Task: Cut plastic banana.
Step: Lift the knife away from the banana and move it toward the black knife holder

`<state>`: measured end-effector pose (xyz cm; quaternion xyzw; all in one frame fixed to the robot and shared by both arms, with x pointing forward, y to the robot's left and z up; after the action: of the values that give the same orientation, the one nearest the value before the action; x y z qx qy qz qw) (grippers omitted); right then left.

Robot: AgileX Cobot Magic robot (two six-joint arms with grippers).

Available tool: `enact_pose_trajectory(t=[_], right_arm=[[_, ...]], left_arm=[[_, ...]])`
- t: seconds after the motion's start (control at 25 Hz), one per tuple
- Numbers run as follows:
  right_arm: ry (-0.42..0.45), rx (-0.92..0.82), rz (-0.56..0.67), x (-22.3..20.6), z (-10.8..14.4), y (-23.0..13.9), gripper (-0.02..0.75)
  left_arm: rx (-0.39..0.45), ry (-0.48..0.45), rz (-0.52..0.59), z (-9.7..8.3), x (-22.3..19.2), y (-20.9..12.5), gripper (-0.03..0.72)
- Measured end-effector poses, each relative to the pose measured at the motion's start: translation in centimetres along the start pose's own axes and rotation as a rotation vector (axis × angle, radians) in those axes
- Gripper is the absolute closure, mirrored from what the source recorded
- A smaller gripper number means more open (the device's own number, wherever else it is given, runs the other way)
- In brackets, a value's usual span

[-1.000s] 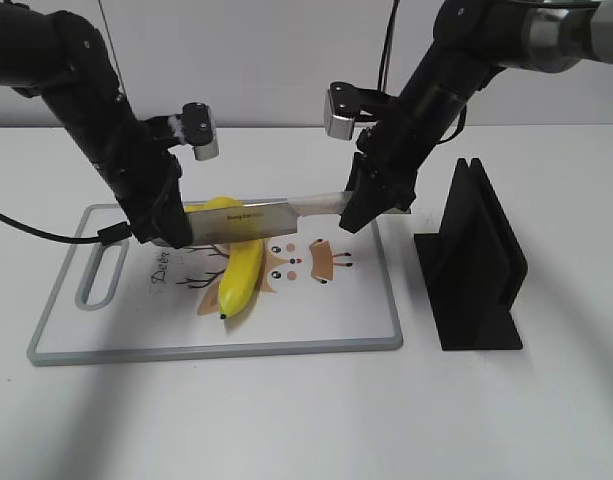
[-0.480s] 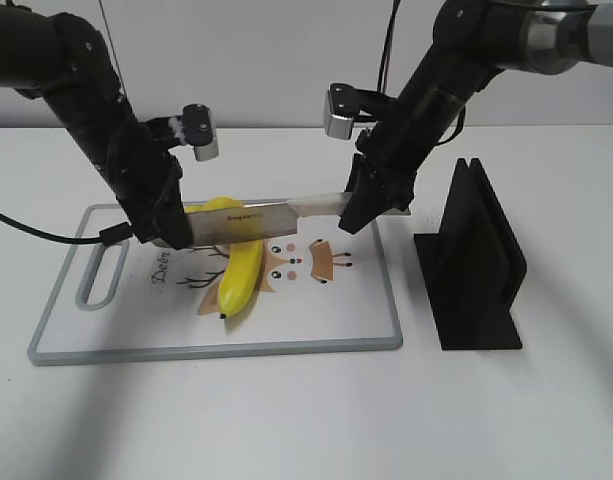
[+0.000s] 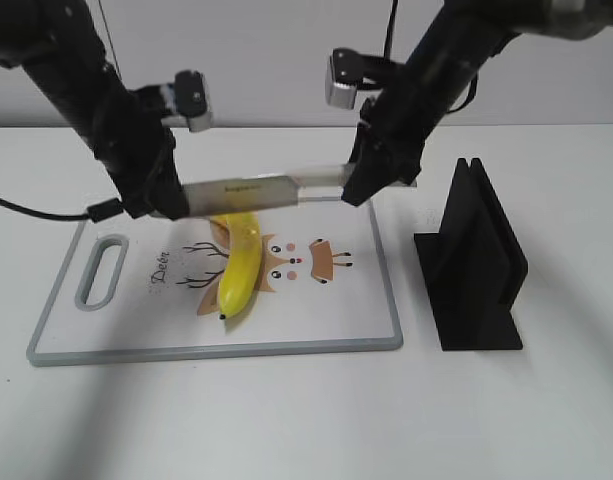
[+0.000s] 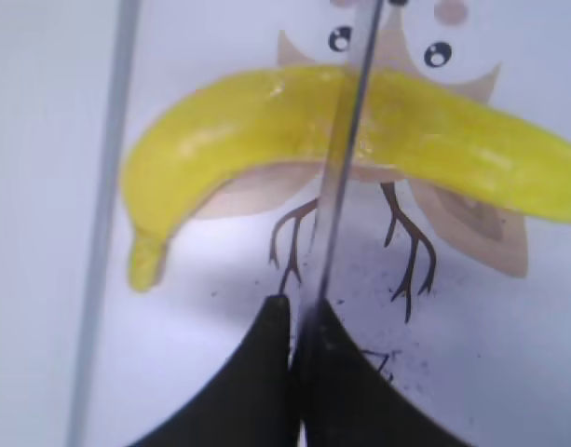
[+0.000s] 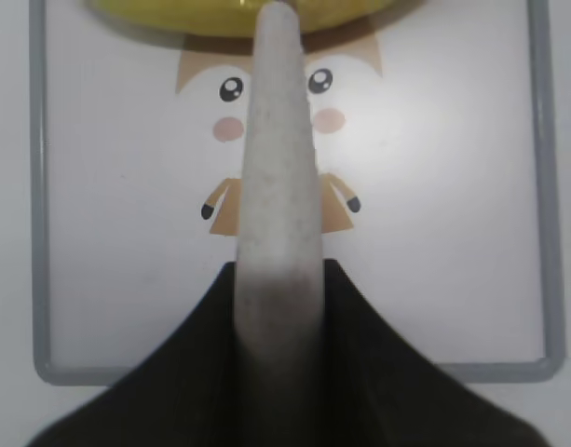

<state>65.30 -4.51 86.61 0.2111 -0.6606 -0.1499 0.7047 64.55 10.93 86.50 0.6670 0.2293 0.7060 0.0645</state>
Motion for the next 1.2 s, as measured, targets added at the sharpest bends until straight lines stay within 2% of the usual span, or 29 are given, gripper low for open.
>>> enact_pose_trajectory(t=[0.16, 0.32, 0.56, 0.64, 0.76, 0.88, 0.96, 1.04, 1.2], right_arm=[[-0.104, 0.051, -0.033, 5.1, 0.2, 3.0, 0.566], [-0.181, 0.099, -0.061, 9.0, 0.9, 5.3, 0.566], [-0.208, 0.117, -0.069, 10.4, 1.3, 6.1, 0.566], [-0.207, 0.114, -0.069, 10.4, 1.3, 6.1, 0.566], [-0.199, 0.098, -0.069, 10.3, 1.4, 6.0, 0.566], [-0.2, 0.089, -0.067, 10.3, 1.4, 5.9, 0.566], [-0.199, 0.085, -0.066, 10.3, 1.4, 5.9, 0.566], [-0.2, 0.087, -0.06, 10.3, 1.4, 5.8, 0.566], [-0.205, 0.088, -0.034, 10.3, 1.3, 5.3, 0.566]], left_arm=[[-0.073, 0.12, -0.049, 0.0, 6.2, 2.3, 0.7], [-0.114, 0.195, -0.092, -0.8, 10.6, 3.8, 0.7], [-0.122, 0.212, -0.112, -1.1, 11.8, 4.3, 0.7], [-0.118, 0.209, -0.118, -1.2, 11.8, 4.4, 0.677], [-0.091, 0.219, -0.147, -1.0, 11.9, 4.9, 0.536], [-0.077, 0.223, -0.165, -0.9, 12.0, 5.2, 0.266], [-0.07, 0.229, -0.179, -0.8, 12.1, 5.4, 0.122], [-0.07, 0.255, -0.191, -0.4, 12.4, 5.7, 0.059], [-0.084, 0.317, -0.223, -0.3, 14.4, 6.4, 0.049]])
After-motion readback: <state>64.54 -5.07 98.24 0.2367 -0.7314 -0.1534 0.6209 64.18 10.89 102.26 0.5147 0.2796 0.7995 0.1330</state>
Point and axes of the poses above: a point on each arm's last joint axis where the gripper is mounted, x pointing back along that axis away from the gripper, z along the wrist's bending axis when the last joint is at zero, y = z × x, the point moved 10 cm from there along -x, pointing out along that axis toward the gripper, and after that the axes turned 8 degrees about x, right-handed, at the moved point
